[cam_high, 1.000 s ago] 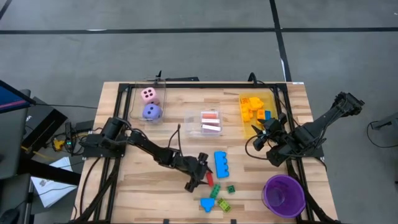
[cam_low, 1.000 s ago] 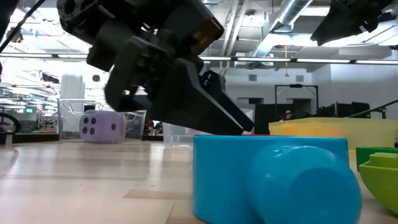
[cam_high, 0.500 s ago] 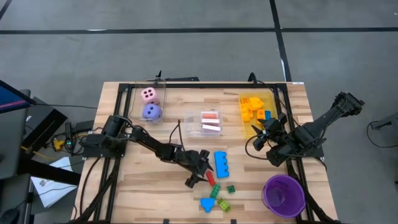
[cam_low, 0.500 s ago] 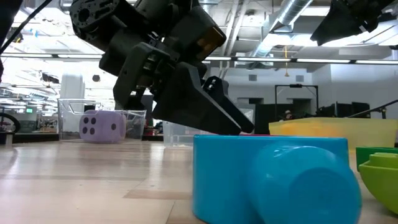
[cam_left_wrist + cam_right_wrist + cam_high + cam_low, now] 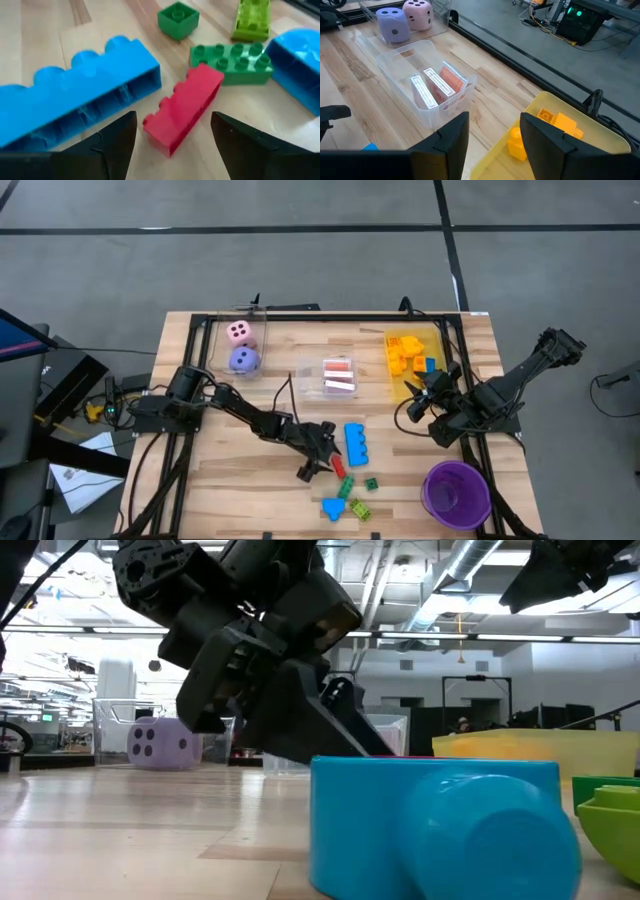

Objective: Pick & Place Toys
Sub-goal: Put the red game piece into the yellow bin

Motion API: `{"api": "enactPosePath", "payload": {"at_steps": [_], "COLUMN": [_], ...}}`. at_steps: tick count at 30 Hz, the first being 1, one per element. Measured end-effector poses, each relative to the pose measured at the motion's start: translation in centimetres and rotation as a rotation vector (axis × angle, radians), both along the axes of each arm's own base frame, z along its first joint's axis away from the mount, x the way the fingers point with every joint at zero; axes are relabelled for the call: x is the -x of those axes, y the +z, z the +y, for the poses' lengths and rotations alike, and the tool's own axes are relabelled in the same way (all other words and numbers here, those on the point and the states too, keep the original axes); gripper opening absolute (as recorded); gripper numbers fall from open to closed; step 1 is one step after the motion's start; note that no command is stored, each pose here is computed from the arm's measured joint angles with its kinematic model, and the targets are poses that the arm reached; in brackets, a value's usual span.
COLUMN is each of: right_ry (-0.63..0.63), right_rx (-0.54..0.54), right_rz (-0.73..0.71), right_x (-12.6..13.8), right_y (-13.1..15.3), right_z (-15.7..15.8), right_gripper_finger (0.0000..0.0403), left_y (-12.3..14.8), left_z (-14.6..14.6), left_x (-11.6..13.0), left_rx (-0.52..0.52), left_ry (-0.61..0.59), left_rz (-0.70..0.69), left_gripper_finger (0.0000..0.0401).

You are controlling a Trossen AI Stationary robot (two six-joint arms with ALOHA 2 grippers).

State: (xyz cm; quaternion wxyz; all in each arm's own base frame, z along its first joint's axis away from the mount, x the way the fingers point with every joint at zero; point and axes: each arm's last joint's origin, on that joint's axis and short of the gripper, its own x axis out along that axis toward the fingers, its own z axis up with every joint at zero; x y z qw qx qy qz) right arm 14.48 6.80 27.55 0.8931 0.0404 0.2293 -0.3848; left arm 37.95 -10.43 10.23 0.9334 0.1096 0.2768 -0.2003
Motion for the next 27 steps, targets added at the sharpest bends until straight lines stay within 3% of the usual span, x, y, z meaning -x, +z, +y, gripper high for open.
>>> {"api": "enactPosePath", "payload": {"at_steps": [9, 27], "right_ry": [0.002, 0.014], "right_rx": [-0.007, -0.018], "right_rz": [0.005, 0.018], "right_x": [0.00, -0.06], "right_y": [-0.02, -0.05], "right_z": [0.01, 0.08], "right_gripper_finger": [0.0169, 0.0170], "left_y": [-0.28, -0.21], "left_z": [-0.40, -0.71], "left_x": [0.35, 0.29], "left_rx": [0.064, 0.060], "left_ry": [-0.026, 0.003], "left_rz": [0.064, 0.043], "left_gripper_finger": [0.0250, 0.0239]}}
